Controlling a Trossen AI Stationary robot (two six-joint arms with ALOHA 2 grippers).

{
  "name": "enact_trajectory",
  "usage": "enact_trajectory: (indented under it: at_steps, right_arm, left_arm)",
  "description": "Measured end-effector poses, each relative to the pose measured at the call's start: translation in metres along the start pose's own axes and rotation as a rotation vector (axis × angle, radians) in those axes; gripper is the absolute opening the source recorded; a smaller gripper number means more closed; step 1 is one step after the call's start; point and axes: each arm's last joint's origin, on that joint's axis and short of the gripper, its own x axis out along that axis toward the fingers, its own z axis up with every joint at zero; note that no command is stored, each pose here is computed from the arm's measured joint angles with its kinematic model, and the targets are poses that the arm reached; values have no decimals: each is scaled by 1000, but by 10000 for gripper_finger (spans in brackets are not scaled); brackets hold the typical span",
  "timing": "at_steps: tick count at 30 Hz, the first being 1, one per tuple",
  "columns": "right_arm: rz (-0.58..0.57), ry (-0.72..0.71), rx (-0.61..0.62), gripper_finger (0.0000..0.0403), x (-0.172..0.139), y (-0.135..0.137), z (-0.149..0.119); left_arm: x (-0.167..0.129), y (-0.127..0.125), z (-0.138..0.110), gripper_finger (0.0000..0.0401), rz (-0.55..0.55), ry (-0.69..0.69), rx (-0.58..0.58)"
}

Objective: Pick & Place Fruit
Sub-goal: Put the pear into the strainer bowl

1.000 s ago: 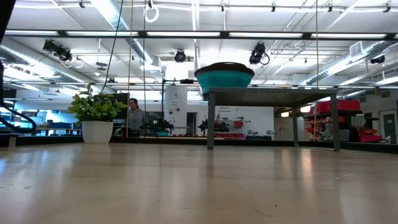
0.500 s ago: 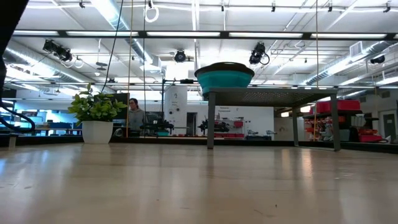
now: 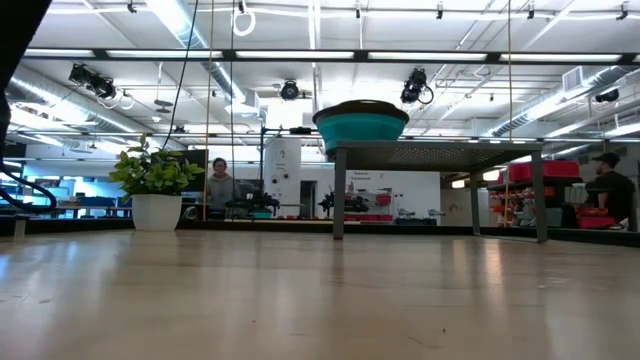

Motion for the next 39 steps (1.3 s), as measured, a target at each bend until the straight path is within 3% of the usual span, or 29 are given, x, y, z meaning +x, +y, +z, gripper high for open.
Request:
enact_trajectory:
  at_steps: [9, 16, 20, 27, 31, 34, 36, 39]
  right_arm:
    - [-19, 9, 1, 145, 0, -1, -1]
    - [-122, 107, 39, 221, -3, -11, -9]
    - [-243, 241, 45, 258, -8, -22, -21]
    - [-509, 507, 78, 257, -26, -44, -46]
    - [-569, 543, 103, 253, -32, -52, -56]
    - [-586, 550, 108, 252, -33, -55, -60]
    - [-584, 541, 107, 252, -32, -55, -60]
    - [-586, 524, 103, 252, -31, -55, -59]
  left_arm:
    - [0, 0, -1, 150, -3, 8, -3]
    - [0, -3, -8, 143, -25, 83, -96]
    - [-5, -7, -23, 144, 16, 273, -145]
    - [-30, 16, -46, 144, 168, 609, -274]
    - [-43, 52, -50, 147, 297, 671, -501]
    - [-56, 105, -46, 148, 444, 648, -643]
    - [-60, 142, -50, 148, 479, 610, -706]
    - [-72, 194, -71, 148, 551, 629, -748]
